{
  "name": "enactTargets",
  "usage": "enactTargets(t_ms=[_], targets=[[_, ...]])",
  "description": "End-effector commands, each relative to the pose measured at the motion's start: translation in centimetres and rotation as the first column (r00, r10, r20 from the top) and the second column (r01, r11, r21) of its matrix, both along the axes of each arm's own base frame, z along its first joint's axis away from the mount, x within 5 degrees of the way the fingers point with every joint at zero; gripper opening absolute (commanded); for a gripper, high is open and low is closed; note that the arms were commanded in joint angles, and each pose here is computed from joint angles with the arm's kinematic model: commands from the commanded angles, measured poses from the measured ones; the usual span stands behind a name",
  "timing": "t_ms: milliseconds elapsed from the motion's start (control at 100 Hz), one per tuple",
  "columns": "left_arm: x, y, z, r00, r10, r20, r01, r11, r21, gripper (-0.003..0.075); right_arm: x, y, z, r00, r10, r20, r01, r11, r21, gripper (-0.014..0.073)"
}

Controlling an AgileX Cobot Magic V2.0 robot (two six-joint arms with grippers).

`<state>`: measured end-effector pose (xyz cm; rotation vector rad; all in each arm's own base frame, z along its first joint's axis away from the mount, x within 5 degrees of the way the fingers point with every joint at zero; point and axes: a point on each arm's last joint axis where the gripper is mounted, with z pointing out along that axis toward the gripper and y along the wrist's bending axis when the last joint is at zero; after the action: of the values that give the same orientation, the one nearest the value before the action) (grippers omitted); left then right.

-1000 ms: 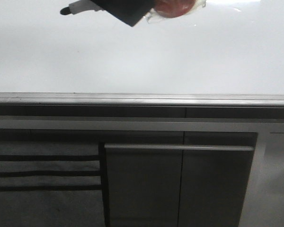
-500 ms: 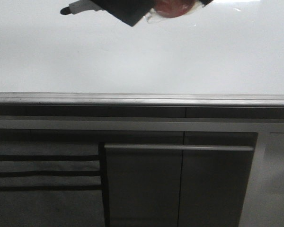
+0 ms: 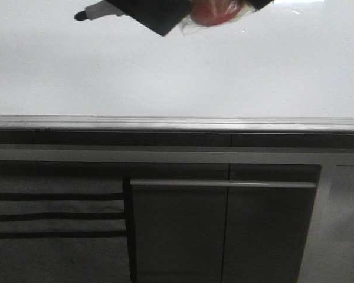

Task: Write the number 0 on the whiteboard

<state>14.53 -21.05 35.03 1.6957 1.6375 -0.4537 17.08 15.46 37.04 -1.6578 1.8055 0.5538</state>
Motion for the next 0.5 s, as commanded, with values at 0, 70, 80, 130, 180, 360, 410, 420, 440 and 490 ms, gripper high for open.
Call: enactTargets(t_ms=[0,70,80,130,180,360,410,420,440,490], targets=[[-0.2,0.0,2.3,0.998,0.033,0.053,-0.026,0.993,-0.114,0.0187,-0.1,0.2,1.6,0.999,-0.029,0.034,0.026,0.996,0.080,-0.0047],[0.0,0.1,2.5,0.996,0.053,0.075,-0.043,0.991,-0.124,0.0313,-0.1,0.2,1.7,0.999,-0.034,0.037,0.031,0.996,0.082,-0.0047],[0.0,0.1,2.6,0.996,0.054,0.077,-0.044,0.991,-0.128,0.0324,-0.1,0.2,1.7,0.999,-0.034,0.037,0.031,0.996,0.082,-0.0047],[0.4,0.5,2.9,0.993,0.085,0.086,-0.071,0.986,-0.149,0.0399,0.1,0.0,1.7,0.998,-0.045,0.038,0.042,0.996,0.083,-0.0047],[0.7,0.9,3.3,0.988,0.129,0.082,-0.112,0.977,-0.182,0.0434,0.3,-0.3,1.7,0.997,-0.073,0.025,0.070,0.994,0.086,-0.0047],[0.5,4.4,5.8,0.959,0.274,0.071,-0.242,0.925,-0.293,0.0439,0.7,-2.2,2.4,0.973,-0.226,-0.038,0.229,0.966,0.119,-0.0047],[0.3,5.6,6.5,0.944,0.327,0.045,-0.295,0.896,-0.332,0.0439,0.6,-2.8,2.7,0.961,-0.273,-0.052,0.278,0.951,0.135,-0.0047],[0.2,5.7,6.6,0.942,0.334,0.041,-0.302,0.892,-0.336,0.0439,0.6,-3.0,2.8,0.955,-0.290,-0.063,0.296,0.945,0.139,-0.0047],[0.1,6.2,6.8,0.935,0.354,0.031,-0.322,0.880,-0.349,0.0439,0.6,-3.2,2.9,0.945,-0.318,-0.076,0.326,0.933,0.149,-0.0047],[-0.2,7.4,7.1,0.914,0.405,-0.001,-0.374,0.845,-0.381,0.0439,0.6,-3.8,3.0,0.914,-0.390,-0.110,0.404,0.898,0.177,-0.0047]])
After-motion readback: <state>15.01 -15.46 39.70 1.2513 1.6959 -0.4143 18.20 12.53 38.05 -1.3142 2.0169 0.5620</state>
